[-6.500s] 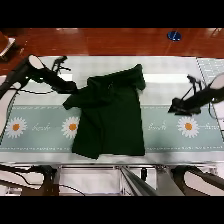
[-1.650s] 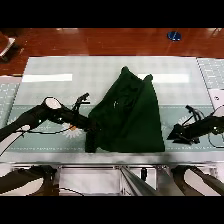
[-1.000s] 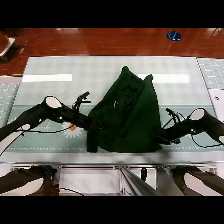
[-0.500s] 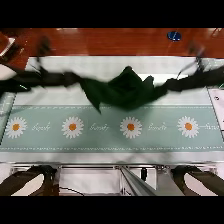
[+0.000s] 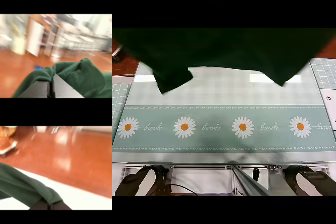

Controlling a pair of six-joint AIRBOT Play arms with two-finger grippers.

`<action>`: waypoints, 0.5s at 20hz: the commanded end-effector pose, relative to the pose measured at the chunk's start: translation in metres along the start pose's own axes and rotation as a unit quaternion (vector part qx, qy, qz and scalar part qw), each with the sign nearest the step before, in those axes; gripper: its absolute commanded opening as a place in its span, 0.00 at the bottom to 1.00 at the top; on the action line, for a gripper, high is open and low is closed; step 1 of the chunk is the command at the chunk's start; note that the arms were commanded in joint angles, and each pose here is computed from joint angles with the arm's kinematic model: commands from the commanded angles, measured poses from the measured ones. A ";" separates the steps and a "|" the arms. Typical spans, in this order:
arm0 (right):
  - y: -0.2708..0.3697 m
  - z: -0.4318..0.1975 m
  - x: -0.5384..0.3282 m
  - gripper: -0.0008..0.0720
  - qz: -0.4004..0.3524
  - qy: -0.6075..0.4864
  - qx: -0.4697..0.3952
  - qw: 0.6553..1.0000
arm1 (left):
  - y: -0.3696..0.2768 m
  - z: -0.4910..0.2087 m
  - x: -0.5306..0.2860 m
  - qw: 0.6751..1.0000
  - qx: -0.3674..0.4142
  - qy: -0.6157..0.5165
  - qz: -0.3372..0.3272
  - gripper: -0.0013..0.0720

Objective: Fold the shirts.

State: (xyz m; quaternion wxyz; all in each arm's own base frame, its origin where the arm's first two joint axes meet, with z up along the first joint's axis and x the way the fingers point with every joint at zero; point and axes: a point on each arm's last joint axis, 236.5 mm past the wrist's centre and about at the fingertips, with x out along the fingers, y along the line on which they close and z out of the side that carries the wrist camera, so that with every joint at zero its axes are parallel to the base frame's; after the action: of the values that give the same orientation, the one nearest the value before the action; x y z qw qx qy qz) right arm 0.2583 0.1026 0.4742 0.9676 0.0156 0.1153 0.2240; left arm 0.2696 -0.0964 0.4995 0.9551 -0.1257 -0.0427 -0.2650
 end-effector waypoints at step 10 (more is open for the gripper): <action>0.010 -0.100 -0.039 0.03 -0.017 0.135 0.028 0.990 | -0.036 -0.085 -0.063 0.990 0.010 0.138 0.035 0.05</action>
State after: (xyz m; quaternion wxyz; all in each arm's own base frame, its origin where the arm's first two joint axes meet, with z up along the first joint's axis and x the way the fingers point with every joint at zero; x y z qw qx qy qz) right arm 0.1853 0.0889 0.4294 0.9634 -0.0050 0.1836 0.1955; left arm 0.1841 -0.1197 0.4620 0.9689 -0.0507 0.0165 -0.2417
